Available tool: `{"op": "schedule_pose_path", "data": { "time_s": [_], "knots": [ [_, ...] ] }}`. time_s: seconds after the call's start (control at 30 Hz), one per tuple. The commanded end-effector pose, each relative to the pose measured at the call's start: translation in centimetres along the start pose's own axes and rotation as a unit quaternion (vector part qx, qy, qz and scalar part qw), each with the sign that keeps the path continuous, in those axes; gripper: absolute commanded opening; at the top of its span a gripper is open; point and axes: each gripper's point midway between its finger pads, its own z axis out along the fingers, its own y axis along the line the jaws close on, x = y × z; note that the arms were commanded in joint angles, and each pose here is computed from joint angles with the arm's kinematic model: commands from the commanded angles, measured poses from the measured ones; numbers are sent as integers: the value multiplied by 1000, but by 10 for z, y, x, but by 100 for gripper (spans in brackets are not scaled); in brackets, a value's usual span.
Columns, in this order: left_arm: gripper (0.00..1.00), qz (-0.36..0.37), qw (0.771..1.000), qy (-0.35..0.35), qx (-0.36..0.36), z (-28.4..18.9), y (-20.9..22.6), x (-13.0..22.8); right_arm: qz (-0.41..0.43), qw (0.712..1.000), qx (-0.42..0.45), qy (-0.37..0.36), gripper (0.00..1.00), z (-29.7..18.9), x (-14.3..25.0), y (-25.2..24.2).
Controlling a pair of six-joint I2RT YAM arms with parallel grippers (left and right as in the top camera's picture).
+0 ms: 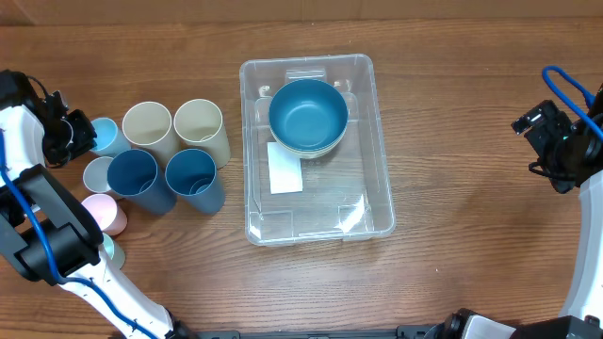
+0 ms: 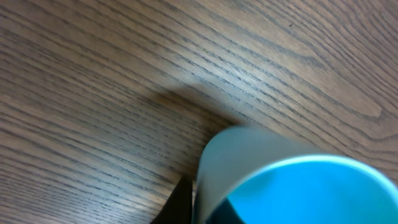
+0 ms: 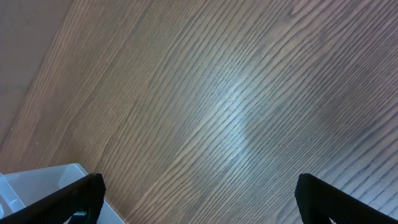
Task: Pack container
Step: 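Reach the left gripper to the light blue cup and grasp it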
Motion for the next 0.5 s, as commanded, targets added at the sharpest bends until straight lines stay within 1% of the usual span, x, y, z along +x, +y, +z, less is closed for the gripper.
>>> {"op": "schedule_pose_path", "data": {
  "time_s": [0.0, 0.13, 0.23, 0.27, 0.33, 0.37, 0.43, 0.47],
  "knots": [
    [4, 8, 1000, -14, 11, -4, -4, -11, 5, 1000, -3, -5, 100, -2, -3, 2],
    [4, 12, 999, -38, 11, -30, -9, -26, 5, 1000, -3, -5, 100, -2, -3, 2],
    [4, 17, 997, -81, 11, -75, -18, -46, 5, 1000, -3, -5, 100, -2, -4, 1],
    [4, 17, 994, -107, 11, -106, -25, -55, 5, 1000, -3, -5, 100, -2, -3, 1],
    [4, 13, 990, -142, 16, -146, -37, -62, 5, 1000, -3, -5, 100, -2, -3, 2],
    [4, 18, 986, -165, 23, -175, -49, -63, 5, 1000, -3, -5, 100, -2, -3, 2],
    [4, 41, 978, -203, 33, -222, -73, -60, 5, 1000, -3, -5, 100, -2, -4, 1],
    [4, 61, 971, -227, 40, -252, -92, -52, 5, 1000, -3, -5, 100, -2, -3, 2]
  ]
}}
